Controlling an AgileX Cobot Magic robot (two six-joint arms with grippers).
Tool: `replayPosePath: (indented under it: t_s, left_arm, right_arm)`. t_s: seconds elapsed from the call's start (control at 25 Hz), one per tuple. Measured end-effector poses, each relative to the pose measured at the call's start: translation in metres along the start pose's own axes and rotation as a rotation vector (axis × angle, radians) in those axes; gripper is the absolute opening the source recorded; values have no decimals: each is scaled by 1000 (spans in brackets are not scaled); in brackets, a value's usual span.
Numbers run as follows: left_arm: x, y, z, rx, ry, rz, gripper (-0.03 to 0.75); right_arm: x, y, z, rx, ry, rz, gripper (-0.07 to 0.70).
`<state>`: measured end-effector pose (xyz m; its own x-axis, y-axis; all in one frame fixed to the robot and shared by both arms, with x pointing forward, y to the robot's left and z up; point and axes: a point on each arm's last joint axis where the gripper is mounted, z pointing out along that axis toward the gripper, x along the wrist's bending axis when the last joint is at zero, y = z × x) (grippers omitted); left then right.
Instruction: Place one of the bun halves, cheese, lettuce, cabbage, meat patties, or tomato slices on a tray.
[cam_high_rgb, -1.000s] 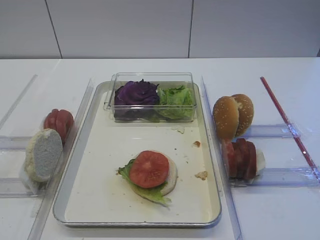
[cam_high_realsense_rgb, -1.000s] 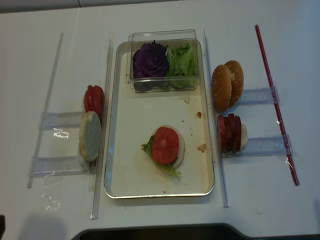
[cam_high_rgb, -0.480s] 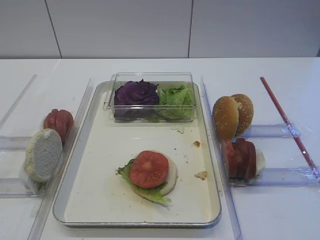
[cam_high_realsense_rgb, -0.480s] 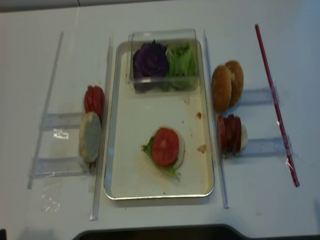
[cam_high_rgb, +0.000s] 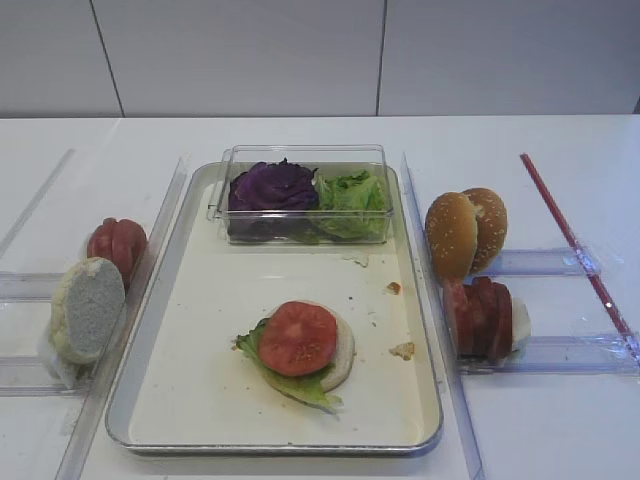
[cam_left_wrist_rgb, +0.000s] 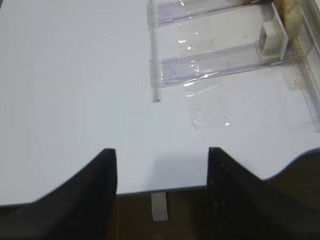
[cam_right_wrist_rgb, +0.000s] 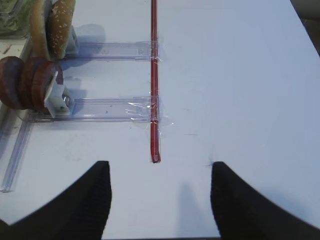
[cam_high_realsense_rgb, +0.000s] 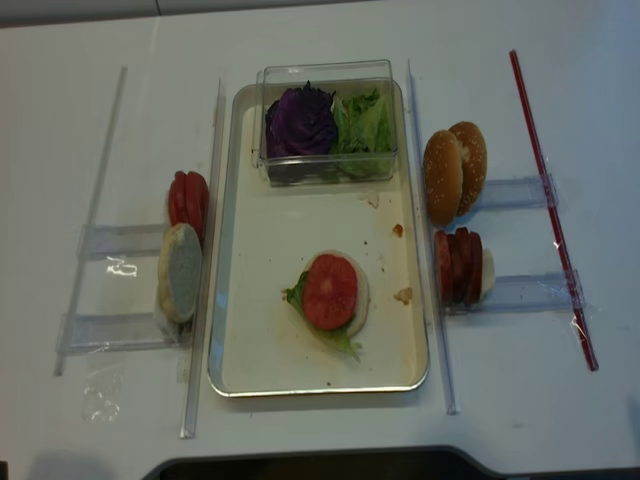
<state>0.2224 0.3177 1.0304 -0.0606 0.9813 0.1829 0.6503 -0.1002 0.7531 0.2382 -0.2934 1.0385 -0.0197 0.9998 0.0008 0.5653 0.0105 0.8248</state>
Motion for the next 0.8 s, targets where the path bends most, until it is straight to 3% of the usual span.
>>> replayPosePath:
  t_s: [0.12,0.2,0.32,0.36,0.8]
  left_arm:
    - [0,0,-1,-2,2,-5,411]
    - [1,3,-5,-21,3,-31,411]
    - [1,6,-12,-47,-22,-181,411]
    - [-1,7,-12,-48,-43,-192,411]
    - [-6,10,-3,-103,-77,-147,411]
  right_arm:
    - [0,0,0,0,0,0,474]
    - [0,0,0,0,0,0,474]
    - [0,0,0,0,0,0,474]
    - [0,0,0,0,0,0,474]
    - [0,0,0,0,0,-2,474]
